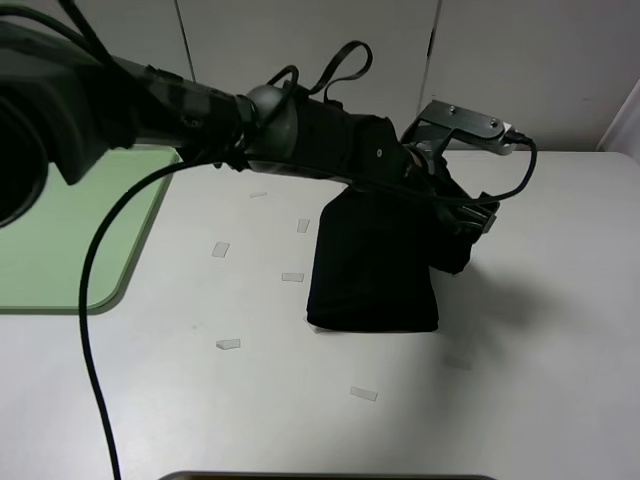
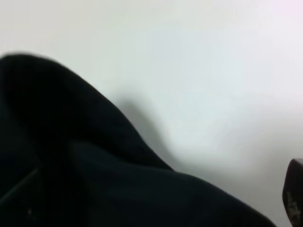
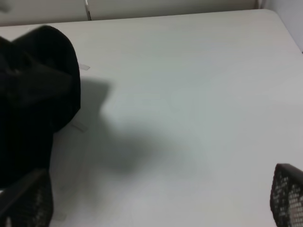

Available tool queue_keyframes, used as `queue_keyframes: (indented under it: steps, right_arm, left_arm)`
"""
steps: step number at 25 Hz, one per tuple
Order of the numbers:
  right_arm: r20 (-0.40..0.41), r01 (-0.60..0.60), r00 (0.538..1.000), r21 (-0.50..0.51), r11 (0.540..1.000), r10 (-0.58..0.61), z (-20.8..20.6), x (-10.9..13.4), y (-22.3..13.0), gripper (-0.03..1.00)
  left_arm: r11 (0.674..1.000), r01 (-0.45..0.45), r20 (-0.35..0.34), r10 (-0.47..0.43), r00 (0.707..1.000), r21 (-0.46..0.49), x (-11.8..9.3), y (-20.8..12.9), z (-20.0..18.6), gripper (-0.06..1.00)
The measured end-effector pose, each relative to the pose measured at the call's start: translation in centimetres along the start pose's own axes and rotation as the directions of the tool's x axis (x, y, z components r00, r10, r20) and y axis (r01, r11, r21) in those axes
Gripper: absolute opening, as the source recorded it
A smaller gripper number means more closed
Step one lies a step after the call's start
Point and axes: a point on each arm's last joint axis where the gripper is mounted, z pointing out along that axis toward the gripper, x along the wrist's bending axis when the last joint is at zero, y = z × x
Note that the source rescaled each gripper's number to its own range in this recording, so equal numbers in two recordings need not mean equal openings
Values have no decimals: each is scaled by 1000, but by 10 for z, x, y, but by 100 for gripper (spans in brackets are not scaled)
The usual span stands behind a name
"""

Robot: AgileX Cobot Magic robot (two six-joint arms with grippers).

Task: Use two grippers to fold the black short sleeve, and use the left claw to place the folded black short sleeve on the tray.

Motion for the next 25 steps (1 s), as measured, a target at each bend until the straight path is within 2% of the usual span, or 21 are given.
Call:
queue_keyframes:
  steps: [5, 17, 25]
  right_arm:
    - [0, 0, 1000, 0, 1000, 0, 0, 0, 0, 100]
    - [0, 0, 1000, 0, 1000, 0, 0, 0, 0, 100]
    - [0, 0, 1000, 0, 1000, 0, 0, 0, 0, 100]
  left_arm:
    - [1000, 1, 4, -1, 1000, 31, -6, -18, 16, 100]
    - [1000, 14, -4, -14, 1000, -9, -11, -30, 34, 100]
    - [999, 32, 26, -31, 999, -32, -20, 1, 2, 100]
